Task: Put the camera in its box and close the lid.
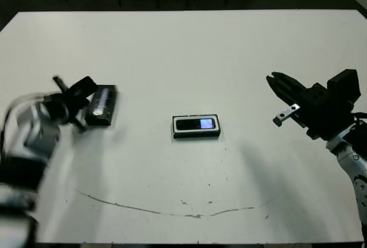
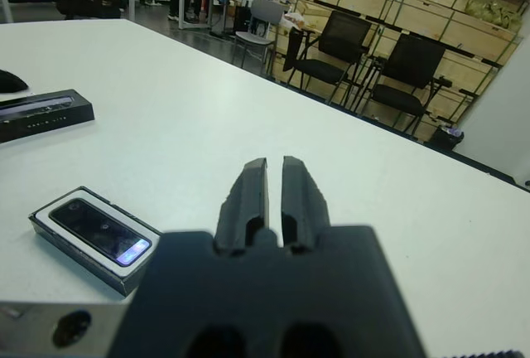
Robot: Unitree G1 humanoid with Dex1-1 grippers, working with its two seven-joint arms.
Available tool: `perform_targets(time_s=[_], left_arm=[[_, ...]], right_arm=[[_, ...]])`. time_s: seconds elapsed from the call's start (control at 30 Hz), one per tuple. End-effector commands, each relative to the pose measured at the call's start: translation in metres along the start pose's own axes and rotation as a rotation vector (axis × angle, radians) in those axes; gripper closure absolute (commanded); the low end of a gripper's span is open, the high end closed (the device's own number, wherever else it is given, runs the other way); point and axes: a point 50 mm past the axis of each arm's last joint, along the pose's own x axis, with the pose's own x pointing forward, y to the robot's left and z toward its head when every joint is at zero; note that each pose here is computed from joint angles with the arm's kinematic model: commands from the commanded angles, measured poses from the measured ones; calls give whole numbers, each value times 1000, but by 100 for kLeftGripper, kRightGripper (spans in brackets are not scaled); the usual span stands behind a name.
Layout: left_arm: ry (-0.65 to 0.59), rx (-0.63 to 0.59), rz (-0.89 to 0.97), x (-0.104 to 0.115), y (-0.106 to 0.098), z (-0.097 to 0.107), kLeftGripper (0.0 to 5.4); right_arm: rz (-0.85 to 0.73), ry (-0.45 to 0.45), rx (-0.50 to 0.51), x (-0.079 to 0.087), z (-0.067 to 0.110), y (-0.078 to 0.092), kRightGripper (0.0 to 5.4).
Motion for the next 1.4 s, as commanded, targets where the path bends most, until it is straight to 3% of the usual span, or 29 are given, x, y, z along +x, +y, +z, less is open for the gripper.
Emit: perform_targets(time_s=[0.03, 0.2, 0.3, 0.43, 0.7, 0.77, 0.83, 0.93, 1.07, 1.13, 1.3, 1.4], left_arm=[[50, -230, 34, -13, 0, -6, 540], [22, -236, -25, -18, -10, 3, 540], [8, -226, -62, -17, -14, 7, 509], [-60, -116, -94, -14, -18, 15, 459], [-283, 2, -111, -34, 4, 49, 336], [-353, 106, -107, -46, 8, 59, 299], [-406, 291, -104, -58, 9, 68, 264], [-427, 390, -148, -66, 6, 69, 209], [-359, 473, -212, -62, -2, 62, 135], [-332, 460, -259, -57, -6, 56, 98], [-215, 133, -375, -44, -16, 37, 5], [-151, 25, -382, -37, -21, 30, 2]], right_arm=[[5, 34, 11, -1, -4, 0, 538], [14, 30, 9, 0, -4, 0, 539], [15, 30, 10, 1, -5, 0, 540], [12, 33, 5, 1, -4, 1, 540], [7, 41, 7, 0, -4, 0, 540], [8, 38, 15, 0, -4, 1, 540], [16, 30, 19, 1, -4, 1, 540], [23, 28, 18, 2, -5, 1, 540], [22, 34, 14, 2, -5, 2, 540], [23, 33, 19, 1, -5, 3, 540], [20, 37, 21, 0, -6, 3, 540], [20, 39, 24, 0, -6, 3, 540]])
